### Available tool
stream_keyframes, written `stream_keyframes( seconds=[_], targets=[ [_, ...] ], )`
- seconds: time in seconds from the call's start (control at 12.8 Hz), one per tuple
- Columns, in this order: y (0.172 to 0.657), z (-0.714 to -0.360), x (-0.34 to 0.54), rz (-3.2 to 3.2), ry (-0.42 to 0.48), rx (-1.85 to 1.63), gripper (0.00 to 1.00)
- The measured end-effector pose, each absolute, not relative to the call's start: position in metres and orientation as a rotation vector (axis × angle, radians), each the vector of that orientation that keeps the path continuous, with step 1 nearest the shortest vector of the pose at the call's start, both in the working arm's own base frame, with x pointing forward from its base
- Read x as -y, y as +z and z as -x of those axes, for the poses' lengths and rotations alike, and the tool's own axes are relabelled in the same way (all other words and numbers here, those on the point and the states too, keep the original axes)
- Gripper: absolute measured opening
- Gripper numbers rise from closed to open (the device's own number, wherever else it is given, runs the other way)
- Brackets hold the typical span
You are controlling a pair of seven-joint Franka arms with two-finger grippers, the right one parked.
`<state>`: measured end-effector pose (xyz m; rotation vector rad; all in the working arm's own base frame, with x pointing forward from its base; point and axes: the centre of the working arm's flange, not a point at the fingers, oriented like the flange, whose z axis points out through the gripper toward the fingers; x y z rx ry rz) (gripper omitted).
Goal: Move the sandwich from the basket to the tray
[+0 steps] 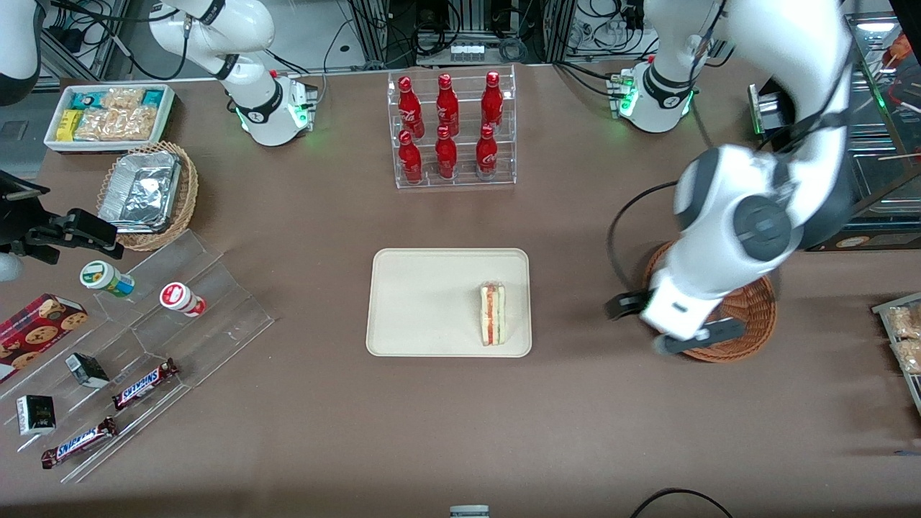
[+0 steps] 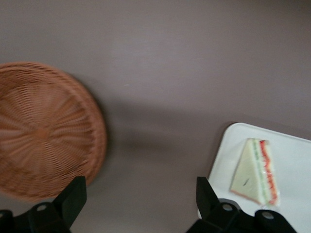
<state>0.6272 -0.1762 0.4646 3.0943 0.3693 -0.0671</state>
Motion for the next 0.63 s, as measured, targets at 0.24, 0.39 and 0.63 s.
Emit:
stream_keyframes(
  seconds=[0.24,0.39,0.63],
  targets=[
    [0.517,-0.601,0.125,-3.114,-0.1,-0.333,1.0],
    [0.546,-0.585,0.093,-3.116,-0.099,-0.238,1.0],
    [0.58,-0.55,0.061,-3.117,-0.052,-0.199,1.0]
  ],
)
